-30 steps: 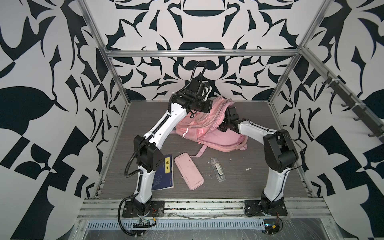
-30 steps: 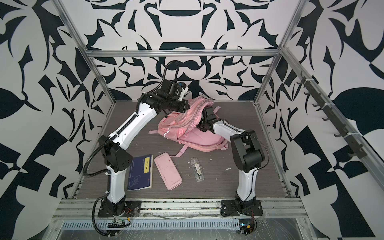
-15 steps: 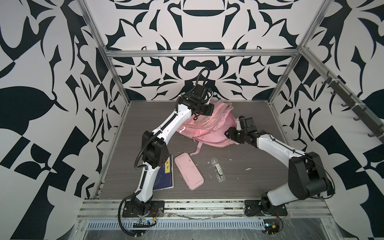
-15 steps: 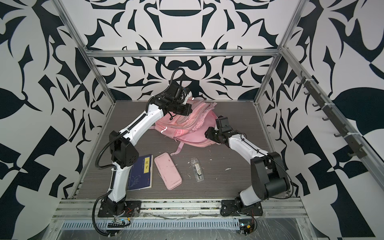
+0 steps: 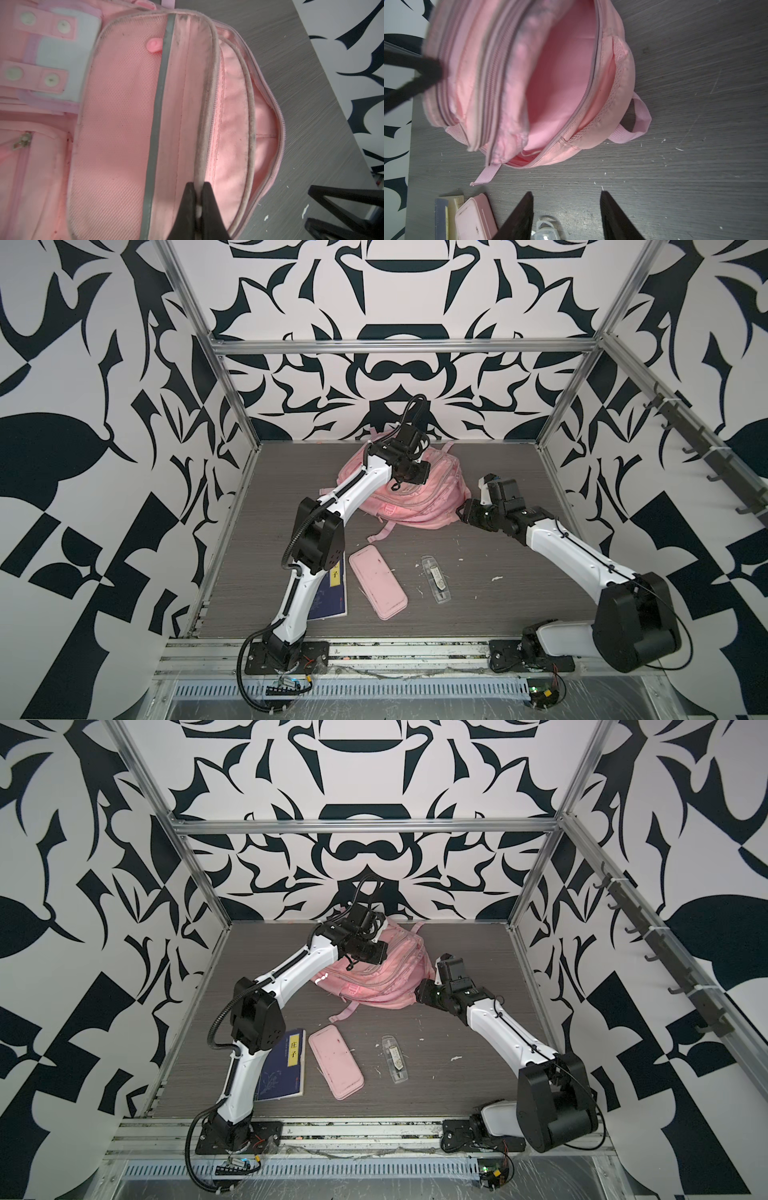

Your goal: Pack the student bag

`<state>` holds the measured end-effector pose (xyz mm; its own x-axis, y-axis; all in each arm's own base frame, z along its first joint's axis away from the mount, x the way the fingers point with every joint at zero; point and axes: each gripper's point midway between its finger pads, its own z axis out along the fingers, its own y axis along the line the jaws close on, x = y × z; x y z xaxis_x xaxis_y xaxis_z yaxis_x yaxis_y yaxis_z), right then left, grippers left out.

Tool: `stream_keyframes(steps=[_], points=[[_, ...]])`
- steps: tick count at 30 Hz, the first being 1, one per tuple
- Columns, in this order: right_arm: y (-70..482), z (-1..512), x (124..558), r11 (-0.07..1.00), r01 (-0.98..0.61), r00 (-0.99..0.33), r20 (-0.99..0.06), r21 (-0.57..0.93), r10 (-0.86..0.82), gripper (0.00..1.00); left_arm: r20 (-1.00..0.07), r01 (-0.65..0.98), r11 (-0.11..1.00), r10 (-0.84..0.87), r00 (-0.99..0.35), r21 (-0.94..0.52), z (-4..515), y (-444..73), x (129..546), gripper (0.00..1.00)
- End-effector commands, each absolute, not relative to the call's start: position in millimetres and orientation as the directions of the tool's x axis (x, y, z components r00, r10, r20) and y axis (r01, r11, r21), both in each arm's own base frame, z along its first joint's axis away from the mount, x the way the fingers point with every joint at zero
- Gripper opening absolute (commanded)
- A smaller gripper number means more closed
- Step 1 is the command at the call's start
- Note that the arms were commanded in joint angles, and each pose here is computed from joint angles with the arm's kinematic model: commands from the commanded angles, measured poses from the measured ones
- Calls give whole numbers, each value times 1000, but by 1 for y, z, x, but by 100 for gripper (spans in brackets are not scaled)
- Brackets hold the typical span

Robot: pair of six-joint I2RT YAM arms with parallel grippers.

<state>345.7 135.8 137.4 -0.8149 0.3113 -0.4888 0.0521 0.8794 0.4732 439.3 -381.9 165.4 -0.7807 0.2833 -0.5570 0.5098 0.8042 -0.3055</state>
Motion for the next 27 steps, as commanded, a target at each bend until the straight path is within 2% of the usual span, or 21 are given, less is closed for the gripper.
stream_keyframes(steps=[1, 6, 13, 16, 19, 27], points=[[144, 165, 351, 871, -3, -790, -535, 490, 298, 55, -557, 497, 816, 276, -783, -296, 172, -377, 432, 9], [154, 168, 351, 865, -26, -792, -538, 501, 288, 57, -543, 491, 822, 282, -791, -289, 168, -371, 425, 24], [173, 173, 348, 862, -76, -798, -549, 501, 248, 59, -576, 475, 839, 257, -776, -265, 190, -345, 415, 53], [184, 176, 347, 863, -105, -799, -559, 494, 223, 60, -583, 445, 852, 220, -782, -276, 198, -328, 412, 62], [196, 178, 346, 860, -129, -801, -563, 494, 203, 60, -577, 407, 868, 184, -795, -284, 202, -307, 406, 66], [254, 179, 330, 827, -243, -822, -561, 507, 102, 60, -517, 234, 936, 69, -853, -262, 193, -221, 374, 70]])
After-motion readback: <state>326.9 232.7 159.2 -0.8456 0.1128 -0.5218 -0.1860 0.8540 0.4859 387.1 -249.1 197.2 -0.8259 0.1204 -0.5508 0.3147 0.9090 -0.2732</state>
